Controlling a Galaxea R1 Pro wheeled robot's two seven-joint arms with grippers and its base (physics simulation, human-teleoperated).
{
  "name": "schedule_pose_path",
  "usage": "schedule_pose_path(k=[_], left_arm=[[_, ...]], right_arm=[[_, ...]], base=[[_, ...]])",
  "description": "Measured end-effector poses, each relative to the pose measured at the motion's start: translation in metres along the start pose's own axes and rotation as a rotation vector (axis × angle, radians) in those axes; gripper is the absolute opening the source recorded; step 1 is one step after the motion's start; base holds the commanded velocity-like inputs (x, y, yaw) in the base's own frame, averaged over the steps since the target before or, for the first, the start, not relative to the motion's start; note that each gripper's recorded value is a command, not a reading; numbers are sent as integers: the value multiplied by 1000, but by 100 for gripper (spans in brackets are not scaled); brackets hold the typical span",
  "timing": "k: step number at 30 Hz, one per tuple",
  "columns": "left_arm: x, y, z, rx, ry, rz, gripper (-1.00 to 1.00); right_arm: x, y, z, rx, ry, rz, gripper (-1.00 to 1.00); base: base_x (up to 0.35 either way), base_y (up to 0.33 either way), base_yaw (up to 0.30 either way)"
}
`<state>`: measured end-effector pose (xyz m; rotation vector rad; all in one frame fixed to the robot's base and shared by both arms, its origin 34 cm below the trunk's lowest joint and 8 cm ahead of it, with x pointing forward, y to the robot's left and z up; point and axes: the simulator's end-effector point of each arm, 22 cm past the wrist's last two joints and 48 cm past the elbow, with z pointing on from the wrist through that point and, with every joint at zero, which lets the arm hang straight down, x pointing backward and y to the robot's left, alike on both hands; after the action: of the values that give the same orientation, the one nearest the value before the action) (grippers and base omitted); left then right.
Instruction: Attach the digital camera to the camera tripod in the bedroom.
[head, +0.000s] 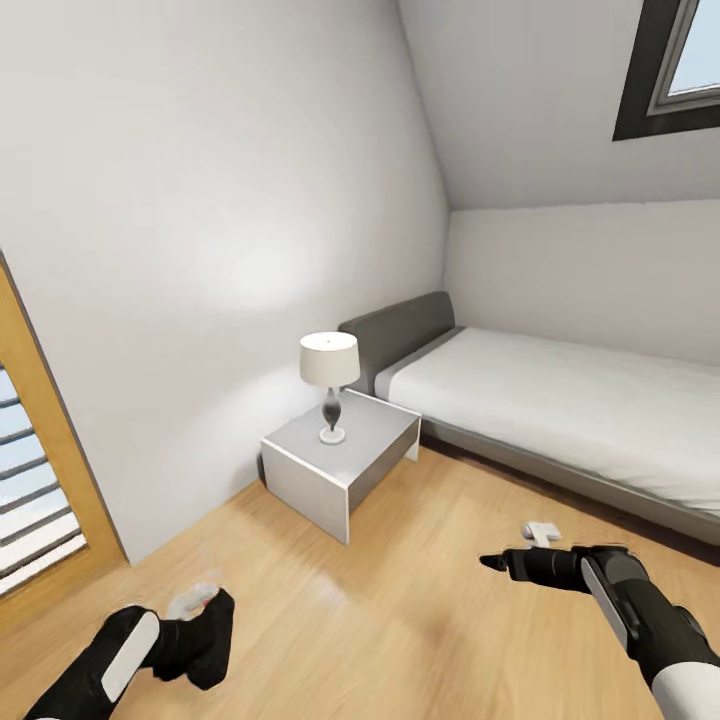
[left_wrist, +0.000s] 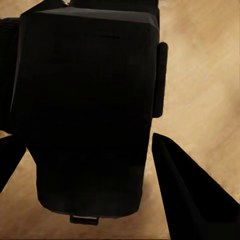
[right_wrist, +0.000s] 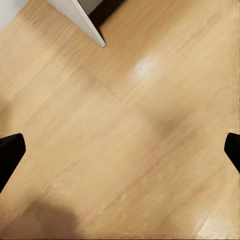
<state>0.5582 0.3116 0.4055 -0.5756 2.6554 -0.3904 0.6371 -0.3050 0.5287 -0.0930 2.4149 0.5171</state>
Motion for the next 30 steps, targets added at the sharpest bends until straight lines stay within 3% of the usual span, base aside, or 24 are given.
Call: schedule_pose_path(k=[3,7,14,30], left_arm=[[22,36,15,-78,-13,-57,-100],[48,61,19,-138,20,-87,-100],[62,69,11,-170,54,-102,-100],[49,74,-19,-255,69,-6,-100]], right_arm=[[14,-13,4,39,28,-21,100],[22,-21,4,79,63,-56,100],[31,-28,2,97,89,-75,100],[6,-21,-17,101,85,-76,100]], base=[[0,0,0],[0,0,0],[0,0,0],[0,0,0]])
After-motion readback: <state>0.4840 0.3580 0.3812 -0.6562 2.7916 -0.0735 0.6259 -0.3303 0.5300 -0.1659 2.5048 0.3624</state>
